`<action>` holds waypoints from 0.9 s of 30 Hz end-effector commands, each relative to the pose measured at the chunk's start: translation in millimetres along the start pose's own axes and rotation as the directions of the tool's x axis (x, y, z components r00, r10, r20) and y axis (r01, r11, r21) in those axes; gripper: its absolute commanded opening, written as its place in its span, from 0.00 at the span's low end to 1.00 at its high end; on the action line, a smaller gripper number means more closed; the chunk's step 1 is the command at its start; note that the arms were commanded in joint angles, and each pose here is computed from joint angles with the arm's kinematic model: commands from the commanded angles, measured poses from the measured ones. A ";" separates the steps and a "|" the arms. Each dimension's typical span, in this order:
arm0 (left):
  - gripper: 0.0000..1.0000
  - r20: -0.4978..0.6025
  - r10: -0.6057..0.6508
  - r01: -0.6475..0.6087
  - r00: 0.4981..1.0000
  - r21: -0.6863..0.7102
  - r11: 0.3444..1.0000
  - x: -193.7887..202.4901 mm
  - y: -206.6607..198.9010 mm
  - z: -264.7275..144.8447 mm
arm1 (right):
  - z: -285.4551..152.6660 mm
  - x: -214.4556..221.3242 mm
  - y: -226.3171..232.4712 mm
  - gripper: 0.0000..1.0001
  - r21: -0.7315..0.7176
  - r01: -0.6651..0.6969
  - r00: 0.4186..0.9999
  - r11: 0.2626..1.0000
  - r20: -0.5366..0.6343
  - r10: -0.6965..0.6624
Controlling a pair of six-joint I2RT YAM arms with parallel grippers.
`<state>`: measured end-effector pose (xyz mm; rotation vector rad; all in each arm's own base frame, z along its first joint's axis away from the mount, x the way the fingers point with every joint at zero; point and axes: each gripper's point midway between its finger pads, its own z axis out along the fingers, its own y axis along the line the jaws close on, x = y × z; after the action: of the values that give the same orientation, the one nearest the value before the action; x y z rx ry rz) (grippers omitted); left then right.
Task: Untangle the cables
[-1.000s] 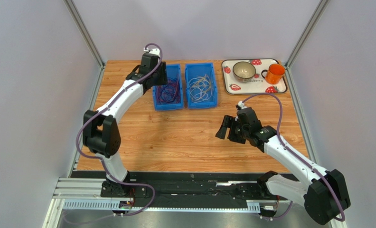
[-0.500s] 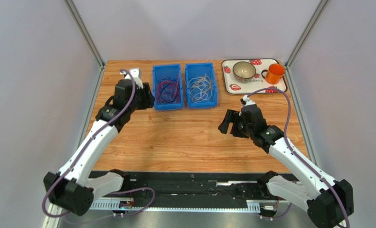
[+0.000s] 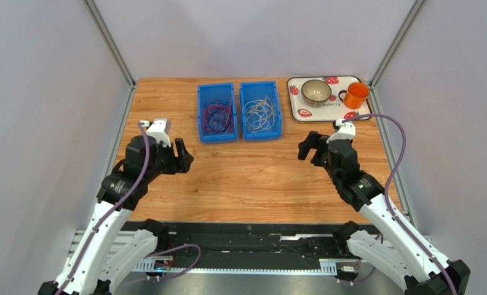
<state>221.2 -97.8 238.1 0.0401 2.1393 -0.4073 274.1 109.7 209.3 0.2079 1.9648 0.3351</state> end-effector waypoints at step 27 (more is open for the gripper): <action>0.82 0.056 0.025 -0.033 0.998 0.141 0.989 12.4 -17.2 -18.6 | 87.1 2.9 -171.1 1.00 0.577 0.077 0.949 0.813 0.209 -0.238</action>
<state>192.5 -106.0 239.0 0.1093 2.0748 -0.5279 332.9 -42.8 103.4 0.4726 1.8340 -0.4442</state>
